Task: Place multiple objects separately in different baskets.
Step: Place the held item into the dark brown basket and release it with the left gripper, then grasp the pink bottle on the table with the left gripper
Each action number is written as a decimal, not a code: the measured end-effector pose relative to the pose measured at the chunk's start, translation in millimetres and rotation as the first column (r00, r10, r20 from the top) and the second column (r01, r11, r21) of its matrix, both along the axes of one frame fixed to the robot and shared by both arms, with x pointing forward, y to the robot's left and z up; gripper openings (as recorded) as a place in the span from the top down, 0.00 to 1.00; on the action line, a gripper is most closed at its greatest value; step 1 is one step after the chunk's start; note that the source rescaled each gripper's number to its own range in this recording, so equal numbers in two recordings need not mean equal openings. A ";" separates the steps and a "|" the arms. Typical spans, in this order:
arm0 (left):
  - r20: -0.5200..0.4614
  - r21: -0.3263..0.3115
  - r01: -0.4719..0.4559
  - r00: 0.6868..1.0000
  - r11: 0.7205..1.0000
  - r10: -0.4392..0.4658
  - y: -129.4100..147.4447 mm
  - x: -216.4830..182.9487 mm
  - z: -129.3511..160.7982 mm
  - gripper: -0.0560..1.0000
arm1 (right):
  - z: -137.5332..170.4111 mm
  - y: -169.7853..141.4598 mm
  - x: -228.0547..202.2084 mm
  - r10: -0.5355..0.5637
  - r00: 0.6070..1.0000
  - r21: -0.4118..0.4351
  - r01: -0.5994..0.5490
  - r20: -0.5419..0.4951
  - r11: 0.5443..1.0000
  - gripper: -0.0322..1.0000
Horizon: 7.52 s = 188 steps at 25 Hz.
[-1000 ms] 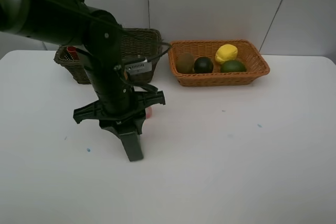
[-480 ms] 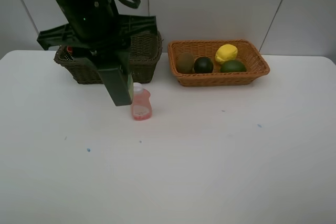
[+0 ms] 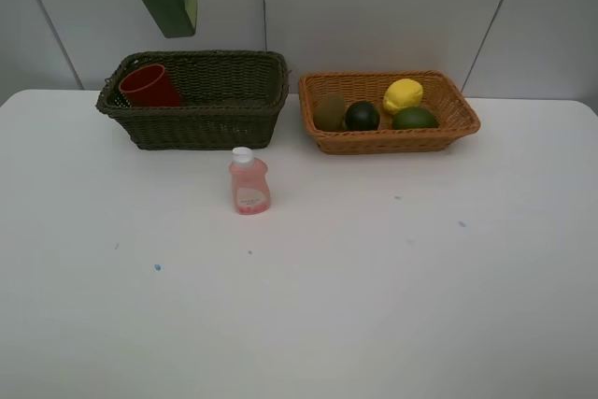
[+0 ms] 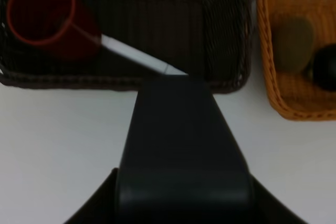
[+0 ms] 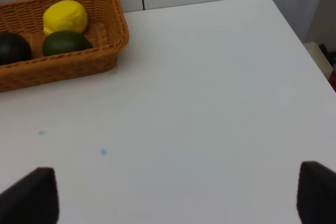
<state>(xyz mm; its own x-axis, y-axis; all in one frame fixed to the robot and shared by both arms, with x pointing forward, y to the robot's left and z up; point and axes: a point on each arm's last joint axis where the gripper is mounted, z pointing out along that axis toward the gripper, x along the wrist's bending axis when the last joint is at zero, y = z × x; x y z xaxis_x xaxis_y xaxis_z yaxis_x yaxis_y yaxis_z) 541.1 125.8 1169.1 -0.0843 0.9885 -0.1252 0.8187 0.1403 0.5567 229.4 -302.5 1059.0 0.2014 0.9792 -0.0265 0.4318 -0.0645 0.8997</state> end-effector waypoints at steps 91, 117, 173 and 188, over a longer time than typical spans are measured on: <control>-0.275 0.099 0.031 0.962 0.995 -0.003 30.7 186.5 -211.5 0.51 | 0.0 0.0 0.0 0.000 1.000 0.000 0.000 0.000 1.000 0.01; -0.253 0.114 0.040 0.967 0.993 -0.010 31.7 188.4 -209.5 0.08 | 0.0 0.0 0.0 0.000 1.000 0.000 0.000 0.000 1.000 0.01; -0.469 0.149 0.985 0.144 0.082 -0.872 -77.6 68.2 -175.8 0.08 | 0.0 0.0 0.0 0.000 1.000 0.000 0.000 0.000 1.000 0.01; -0.540 0.063 0.995 0.096 0.074 -0.836 -65.9 52.0 -202.0 0.08 | 0.0 0.0 0.0 0.000 1.000 0.000 0.000 0.000 1.000 0.01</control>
